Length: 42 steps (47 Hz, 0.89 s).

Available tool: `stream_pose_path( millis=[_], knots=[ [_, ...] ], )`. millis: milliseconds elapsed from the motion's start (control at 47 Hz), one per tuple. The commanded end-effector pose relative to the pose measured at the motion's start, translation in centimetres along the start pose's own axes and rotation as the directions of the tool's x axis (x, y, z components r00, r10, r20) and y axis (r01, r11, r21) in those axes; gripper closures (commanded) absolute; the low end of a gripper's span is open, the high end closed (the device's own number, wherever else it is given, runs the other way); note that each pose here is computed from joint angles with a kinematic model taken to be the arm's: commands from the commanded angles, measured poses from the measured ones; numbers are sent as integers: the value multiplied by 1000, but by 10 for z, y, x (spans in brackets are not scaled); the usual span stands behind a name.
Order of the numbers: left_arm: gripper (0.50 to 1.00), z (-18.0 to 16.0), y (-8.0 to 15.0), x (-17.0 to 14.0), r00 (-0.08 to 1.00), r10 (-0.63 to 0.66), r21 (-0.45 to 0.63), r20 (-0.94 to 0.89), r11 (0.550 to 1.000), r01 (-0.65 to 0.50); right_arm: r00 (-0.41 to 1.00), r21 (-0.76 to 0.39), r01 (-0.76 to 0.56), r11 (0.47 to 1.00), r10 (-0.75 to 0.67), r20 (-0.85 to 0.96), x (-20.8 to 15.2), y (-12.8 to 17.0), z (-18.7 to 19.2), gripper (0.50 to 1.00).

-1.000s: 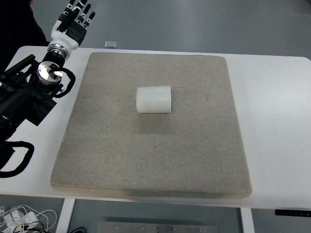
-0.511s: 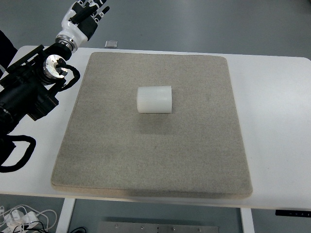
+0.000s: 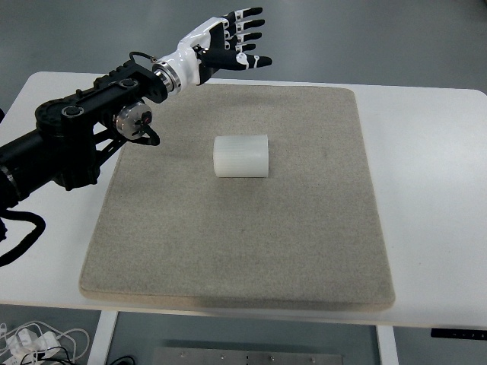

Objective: Flip white cup upright
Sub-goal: 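Swing the left hand over the white cup and lower fingers into it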

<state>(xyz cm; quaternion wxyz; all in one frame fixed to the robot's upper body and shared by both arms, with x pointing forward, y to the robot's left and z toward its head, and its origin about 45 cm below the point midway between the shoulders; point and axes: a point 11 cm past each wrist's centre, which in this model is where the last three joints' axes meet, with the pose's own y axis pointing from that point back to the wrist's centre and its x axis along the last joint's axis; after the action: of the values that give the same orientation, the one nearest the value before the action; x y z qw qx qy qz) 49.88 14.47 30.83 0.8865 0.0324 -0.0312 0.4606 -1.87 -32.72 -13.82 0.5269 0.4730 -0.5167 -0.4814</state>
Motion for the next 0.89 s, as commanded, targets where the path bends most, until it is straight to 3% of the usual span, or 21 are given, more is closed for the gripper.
stream_pose_path(
  millis=[0, 340, 660, 872],
  knots=[
    [506, 5, -1, -16, 992, -68, 17, 107, 998, 66, 1000, -1, 0, 1000, 0, 0, 0, 0, 0, 548],
    [506, 15, 2, -49, 818, -273, 201, 506, 960, 195, 1000, 1, 0, 1000, 0, 0, 0, 0, 0, 548],
    [506, 17, 7, -47, 736, -335, 405, 589, 910, 90, 1000, -1, 0, 1000, 0, 0, 0, 0, 0, 548],
    [506, 15, 9, -46, 689, -391, 481, 610, 874, 71, 1000, -1, 0, 1000, 0, 0, 0, 0, 0, 548]
  ],
)
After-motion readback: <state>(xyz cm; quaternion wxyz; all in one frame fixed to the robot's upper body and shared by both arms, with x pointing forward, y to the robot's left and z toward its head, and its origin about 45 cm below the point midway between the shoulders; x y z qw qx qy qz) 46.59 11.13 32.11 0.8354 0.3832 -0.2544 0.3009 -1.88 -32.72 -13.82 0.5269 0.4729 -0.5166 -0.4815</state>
